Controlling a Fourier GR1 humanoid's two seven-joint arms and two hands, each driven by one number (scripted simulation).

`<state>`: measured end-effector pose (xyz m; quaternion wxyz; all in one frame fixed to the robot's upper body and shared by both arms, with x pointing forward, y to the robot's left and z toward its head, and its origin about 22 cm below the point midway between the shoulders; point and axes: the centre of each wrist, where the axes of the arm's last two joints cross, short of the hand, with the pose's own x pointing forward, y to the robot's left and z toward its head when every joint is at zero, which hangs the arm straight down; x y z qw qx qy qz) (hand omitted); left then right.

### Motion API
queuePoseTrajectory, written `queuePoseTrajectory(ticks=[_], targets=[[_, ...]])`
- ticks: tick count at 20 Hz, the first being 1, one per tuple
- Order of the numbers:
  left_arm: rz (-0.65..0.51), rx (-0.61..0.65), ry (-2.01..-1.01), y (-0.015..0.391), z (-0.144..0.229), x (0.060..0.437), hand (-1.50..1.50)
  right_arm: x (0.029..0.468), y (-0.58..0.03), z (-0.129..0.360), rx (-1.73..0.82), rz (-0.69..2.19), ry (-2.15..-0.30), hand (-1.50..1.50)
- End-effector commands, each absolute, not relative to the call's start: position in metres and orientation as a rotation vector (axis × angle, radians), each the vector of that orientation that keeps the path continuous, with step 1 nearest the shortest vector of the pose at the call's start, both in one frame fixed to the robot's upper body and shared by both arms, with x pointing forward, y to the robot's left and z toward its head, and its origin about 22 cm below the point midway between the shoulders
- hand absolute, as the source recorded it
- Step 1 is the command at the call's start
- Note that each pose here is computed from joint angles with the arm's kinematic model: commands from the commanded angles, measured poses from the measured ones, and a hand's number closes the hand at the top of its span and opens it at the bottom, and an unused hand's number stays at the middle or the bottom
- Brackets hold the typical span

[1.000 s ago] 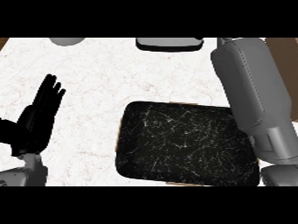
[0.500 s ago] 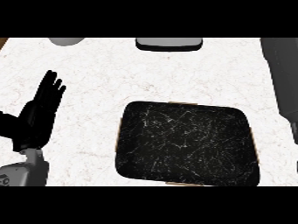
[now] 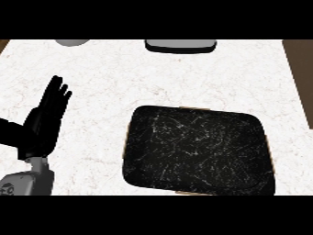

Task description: Pick the bell pepper from the tray and place it in the cardboard box

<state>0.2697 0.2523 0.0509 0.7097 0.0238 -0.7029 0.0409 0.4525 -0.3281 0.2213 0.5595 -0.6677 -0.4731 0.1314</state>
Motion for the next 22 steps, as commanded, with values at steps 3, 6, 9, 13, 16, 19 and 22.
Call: queuePoseTrajectory(ticks=[3,6,9,13,16,19,22], targets=[[0.084,0.039,-1.580,0.257,0.066,0.268,0.00,0.436,-0.391,0.194,-1.621,0.352,-1.023,1.50],[0.084,0.041,-1.565,0.257,0.058,0.270,0.00,0.433,-0.398,0.182,-1.613,0.409,-0.972,1.50],[0.066,0.029,-1.569,0.255,0.046,0.265,0.00,0.424,-0.416,0.166,-1.548,0.574,-0.740,1.50],[0.071,0.022,-1.600,0.238,0.059,0.271,0.00,0.410,-0.433,0.138,-1.390,0.600,-0.556,-1.50],[0.052,0.036,-1.587,0.251,0.066,0.271,0.00,0.399,-0.448,0.133,-1.363,0.524,-0.643,-1.50],[0.046,0.018,-1.579,0.256,0.078,0.274,0.00,0.403,-0.448,0.150,-1.428,0.444,-0.814,-1.50],[0.061,0.001,-1.576,0.238,0.067,0.276,0.00,0.408,-0.439,0.152,-1.547,0.341,-1.033,-1.50]])
